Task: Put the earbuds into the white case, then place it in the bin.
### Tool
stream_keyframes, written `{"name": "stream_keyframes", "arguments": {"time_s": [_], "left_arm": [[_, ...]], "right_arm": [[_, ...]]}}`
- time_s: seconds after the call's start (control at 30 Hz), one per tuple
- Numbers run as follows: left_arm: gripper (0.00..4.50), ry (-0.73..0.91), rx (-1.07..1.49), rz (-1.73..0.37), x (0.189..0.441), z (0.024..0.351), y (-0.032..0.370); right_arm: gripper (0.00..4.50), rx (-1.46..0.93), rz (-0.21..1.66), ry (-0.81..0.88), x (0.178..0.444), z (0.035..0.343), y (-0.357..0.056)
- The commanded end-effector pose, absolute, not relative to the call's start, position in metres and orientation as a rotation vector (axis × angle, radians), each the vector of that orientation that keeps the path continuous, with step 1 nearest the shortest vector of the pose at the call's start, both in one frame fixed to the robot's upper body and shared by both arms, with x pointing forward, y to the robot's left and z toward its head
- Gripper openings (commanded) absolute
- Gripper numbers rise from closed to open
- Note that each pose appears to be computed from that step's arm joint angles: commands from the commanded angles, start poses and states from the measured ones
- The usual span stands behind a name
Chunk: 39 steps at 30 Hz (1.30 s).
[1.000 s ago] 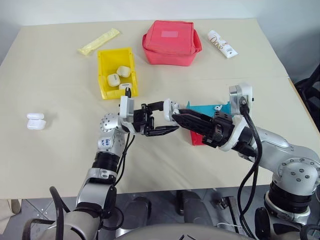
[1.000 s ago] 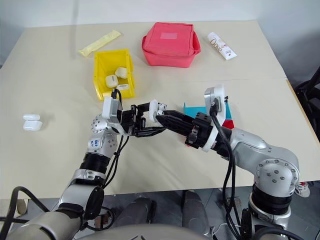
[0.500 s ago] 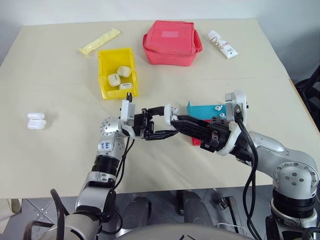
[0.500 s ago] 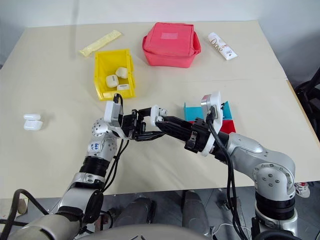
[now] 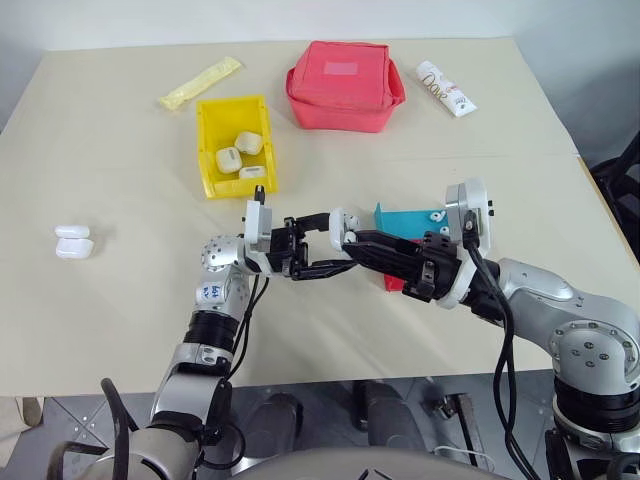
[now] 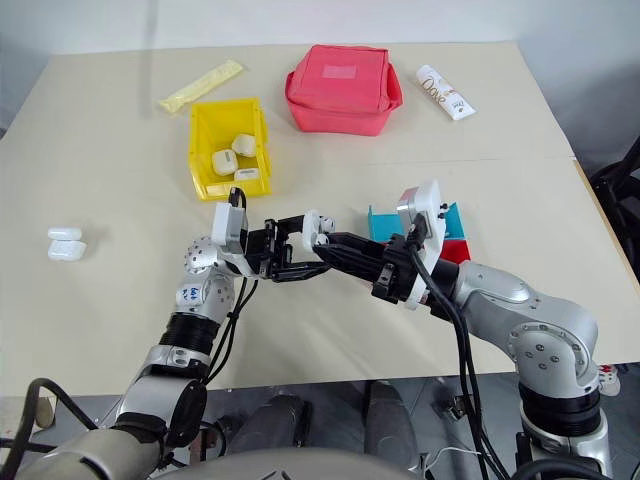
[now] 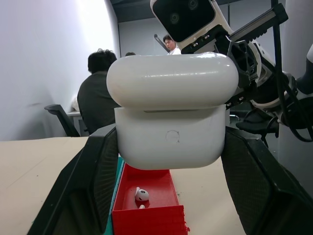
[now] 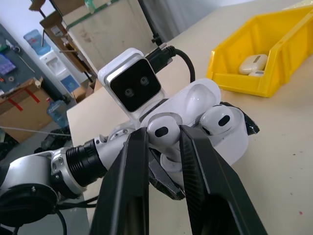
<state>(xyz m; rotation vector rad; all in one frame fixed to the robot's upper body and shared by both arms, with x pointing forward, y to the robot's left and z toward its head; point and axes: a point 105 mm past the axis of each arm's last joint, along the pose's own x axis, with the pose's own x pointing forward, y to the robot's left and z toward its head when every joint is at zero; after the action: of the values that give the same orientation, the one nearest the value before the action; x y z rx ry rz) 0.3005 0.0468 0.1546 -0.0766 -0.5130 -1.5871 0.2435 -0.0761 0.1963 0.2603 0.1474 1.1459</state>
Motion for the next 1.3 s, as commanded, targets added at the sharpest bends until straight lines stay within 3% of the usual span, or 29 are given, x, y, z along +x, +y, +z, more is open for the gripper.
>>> {"name": "stream_keyframes", "arguments": {"time_s": [0.03,1.3], "left_arm": [[2.77,-0.687,-0.073,-1.571,0.296,0.185,0.046],[2.77,-0.724,-0.02,-1.64,0.286,0.183,0.041]], "right_arm": [[0.53,0.238,1.031,0.287,0.258,0.165,-0.091],[0.53,0.24,1.078,0.334,0.261,0.165,-0.083]]}}
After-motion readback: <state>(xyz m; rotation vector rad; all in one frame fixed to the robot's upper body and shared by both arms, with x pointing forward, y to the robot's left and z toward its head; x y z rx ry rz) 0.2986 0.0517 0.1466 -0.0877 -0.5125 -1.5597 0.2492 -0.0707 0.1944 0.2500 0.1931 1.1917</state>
